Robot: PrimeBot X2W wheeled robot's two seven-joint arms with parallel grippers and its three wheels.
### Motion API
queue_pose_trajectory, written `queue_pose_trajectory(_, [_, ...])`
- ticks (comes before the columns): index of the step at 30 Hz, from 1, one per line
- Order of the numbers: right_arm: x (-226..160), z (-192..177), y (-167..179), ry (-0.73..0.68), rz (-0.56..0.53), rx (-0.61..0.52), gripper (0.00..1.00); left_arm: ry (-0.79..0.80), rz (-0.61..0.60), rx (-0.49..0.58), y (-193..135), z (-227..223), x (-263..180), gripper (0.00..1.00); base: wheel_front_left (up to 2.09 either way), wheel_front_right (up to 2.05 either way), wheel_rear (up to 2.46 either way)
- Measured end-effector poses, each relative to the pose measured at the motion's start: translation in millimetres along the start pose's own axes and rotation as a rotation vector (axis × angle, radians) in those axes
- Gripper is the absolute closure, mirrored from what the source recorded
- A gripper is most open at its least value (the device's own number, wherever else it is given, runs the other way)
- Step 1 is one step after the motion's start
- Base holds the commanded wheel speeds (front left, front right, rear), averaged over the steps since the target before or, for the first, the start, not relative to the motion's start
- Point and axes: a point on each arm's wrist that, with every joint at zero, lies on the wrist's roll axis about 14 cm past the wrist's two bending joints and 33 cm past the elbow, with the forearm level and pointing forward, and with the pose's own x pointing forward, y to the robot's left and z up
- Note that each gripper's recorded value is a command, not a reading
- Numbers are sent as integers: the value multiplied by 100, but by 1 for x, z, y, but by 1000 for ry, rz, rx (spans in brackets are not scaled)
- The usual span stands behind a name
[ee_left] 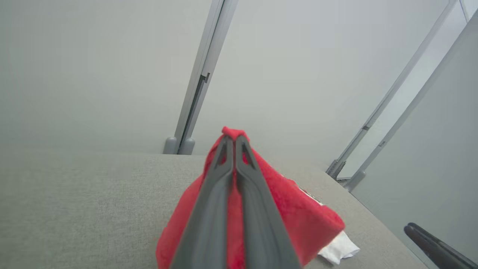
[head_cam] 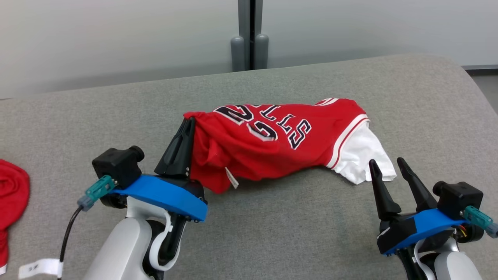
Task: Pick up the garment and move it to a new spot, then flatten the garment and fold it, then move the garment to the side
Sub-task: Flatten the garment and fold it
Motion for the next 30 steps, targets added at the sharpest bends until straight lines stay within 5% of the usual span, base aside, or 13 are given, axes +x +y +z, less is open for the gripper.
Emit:
queue_pose_trajectory(10, [1, 3, 4, -5, 13, 3, 0, -65, -15, 44, -18, 36, -16, 100, 0, 0, 0])
queue_pose_trajectory(22, [7, -9, -2, 27, -3, 13, 0, 243, 240, 144, 94, -47, -10, 100, 0, 0, 0])
queue_pose_trajectory(23, [8, -10, -1, 31, -3, 13, 0, 252, 256, 148, 101, -51, -9, 65, 0, 0, 0])
queue_pose_trajectory(24, [9, -12, -2, 35, -3, 14, 0, 263, 272, 155, 108, -53, -7, 0, 0, 0, 0])
queue_pose_trajectory(30, [11, -13, -2, 35, -3, 12, 0, 205, 339, 167, 130, -46, -2, 0, 0, 0, 0])
